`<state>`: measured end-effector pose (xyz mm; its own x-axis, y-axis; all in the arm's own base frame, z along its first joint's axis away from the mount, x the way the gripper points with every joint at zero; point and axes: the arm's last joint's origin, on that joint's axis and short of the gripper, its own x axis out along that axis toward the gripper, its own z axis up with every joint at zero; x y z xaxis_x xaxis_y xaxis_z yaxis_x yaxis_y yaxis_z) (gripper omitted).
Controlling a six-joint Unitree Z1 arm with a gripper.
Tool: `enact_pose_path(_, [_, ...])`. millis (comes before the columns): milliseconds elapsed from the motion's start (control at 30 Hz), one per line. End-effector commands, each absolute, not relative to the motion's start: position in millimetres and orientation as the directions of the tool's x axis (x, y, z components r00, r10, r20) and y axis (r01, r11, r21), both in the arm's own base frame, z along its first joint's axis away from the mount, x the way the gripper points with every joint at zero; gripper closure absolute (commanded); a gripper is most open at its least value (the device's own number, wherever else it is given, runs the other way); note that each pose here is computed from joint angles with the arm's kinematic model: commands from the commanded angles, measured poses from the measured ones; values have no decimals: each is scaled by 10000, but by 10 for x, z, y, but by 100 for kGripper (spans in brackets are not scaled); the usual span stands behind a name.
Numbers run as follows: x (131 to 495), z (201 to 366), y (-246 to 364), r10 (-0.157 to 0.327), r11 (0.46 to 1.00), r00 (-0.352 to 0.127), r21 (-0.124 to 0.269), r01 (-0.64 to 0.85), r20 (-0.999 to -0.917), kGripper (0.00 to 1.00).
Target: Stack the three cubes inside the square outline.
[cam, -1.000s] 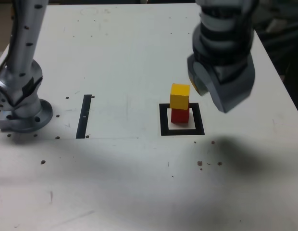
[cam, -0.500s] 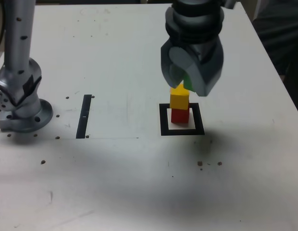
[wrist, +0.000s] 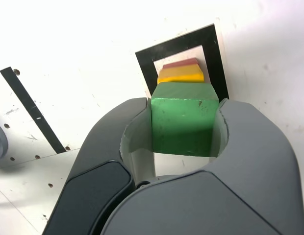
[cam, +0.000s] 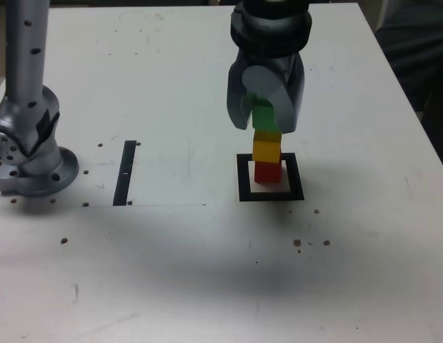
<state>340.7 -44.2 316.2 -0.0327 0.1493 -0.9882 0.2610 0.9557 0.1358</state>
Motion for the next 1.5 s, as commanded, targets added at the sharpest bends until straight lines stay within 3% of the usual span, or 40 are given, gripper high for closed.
enact_pose_path(0, [3414, 3144, -422, 1490, 9585, -358, 1355, 2507, -9882, 62])
enact_pose_path(500, [3437, 2971, -420, 1216, 9651, -372, 1094, 2378, -9919, 60])
enact_pose_path(567, [3434, 2955, -421, 1197, 9653, -366, 1077, 2380, -9921, 49])
enact_pose_path(733, [3420, 2925, -418, 1196, 9651, -336, 1083, 2383, -9923, 7])
enact_pose_path(800, [3412, 2924, -415, 1204, 9652, -322, 1094, 2375, -9922, 1])
enact_pose_path(1167, [3207, 3116, -368, 1530, 9664, 160, 1530, 2066, -9881, 1])
enact_pose_path(1467, [2777, 3234, -293, 1825, 9723, 270, 1845, 1433, -9828, 1])
